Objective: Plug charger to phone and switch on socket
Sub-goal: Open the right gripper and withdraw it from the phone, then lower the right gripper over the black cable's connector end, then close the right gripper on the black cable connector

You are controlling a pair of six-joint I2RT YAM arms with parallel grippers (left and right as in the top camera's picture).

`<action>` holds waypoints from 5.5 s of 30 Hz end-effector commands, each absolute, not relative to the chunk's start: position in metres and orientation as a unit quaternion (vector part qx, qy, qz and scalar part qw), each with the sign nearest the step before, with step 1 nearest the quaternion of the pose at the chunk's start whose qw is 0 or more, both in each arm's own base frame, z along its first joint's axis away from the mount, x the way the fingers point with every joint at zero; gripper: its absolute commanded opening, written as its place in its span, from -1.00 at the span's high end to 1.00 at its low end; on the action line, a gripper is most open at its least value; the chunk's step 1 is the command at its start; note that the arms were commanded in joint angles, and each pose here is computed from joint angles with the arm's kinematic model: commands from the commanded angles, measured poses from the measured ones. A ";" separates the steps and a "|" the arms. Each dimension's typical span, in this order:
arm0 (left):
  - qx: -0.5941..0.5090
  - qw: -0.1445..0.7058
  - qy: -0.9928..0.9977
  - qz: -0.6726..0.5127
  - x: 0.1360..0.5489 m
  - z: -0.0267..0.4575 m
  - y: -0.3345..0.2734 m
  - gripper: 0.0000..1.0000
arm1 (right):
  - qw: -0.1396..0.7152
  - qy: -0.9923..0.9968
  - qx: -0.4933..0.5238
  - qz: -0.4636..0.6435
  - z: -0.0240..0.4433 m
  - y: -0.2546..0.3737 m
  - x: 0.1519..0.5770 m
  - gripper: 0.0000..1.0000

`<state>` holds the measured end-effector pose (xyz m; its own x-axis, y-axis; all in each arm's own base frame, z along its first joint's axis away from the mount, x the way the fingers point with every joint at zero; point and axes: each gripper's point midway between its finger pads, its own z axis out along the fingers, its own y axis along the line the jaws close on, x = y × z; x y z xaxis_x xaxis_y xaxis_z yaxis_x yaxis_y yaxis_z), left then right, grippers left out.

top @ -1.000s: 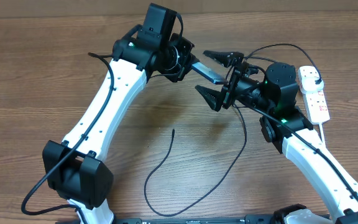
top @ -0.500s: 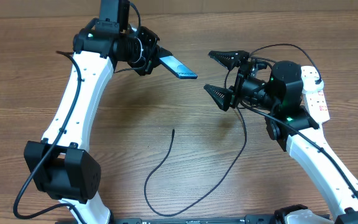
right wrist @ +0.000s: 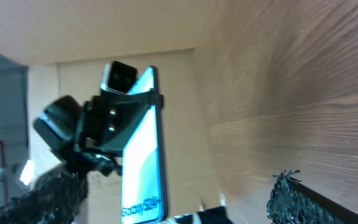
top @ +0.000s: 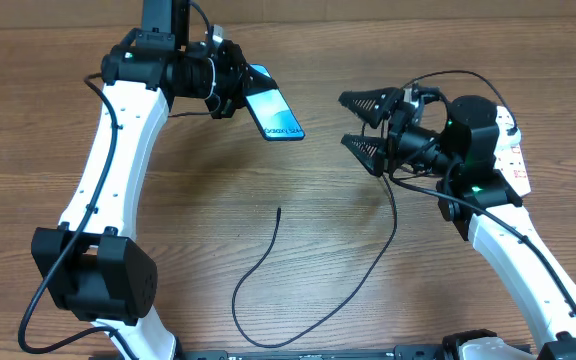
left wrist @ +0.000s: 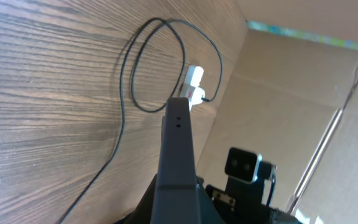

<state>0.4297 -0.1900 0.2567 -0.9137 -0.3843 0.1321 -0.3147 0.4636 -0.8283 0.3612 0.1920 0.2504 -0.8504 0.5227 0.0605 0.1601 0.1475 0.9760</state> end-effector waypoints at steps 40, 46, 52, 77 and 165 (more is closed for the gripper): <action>-0.134 0.076 0.813 -0.561 0.431 0.298 -0.140 0.91 | 0.212 0.920 0.191 0.270 0.189 0.207 0.337 -0.98; -0.135 0.077 0.814 -0.559 0.432 0.297 -0.139 0.92 | 0.152 0.957 0.162 0.189 0.135 0.218 0.312 -0.99; -0.137 0.080 0.816 -0.555 0.432 0.296 -0.139 0.92 | 0.147 0.965 0.145 0.164 0.124 0.225 0.302 -0.99; -0.132 0.106 0.815 -0.555 0.441 0.299 -0.130 0.92 | 0.095 0.986 0.058 0.123 0.062 0.274 0.267 -0.99; -0.153 0.145 0.800 -0.561 0.458 0.309 -0.095 0.91 | 0.023 0.997 0.067 -0.012 -0.016 0.278 0.268 -0.06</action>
<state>0.4623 -0.0921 0.2922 -0.9038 -0.4258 -0.0429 -0.1188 0.3461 -0.9307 0.2706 0.2804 0.0001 -0.9888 0.1368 -0.0599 0.1360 0.9906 0.0162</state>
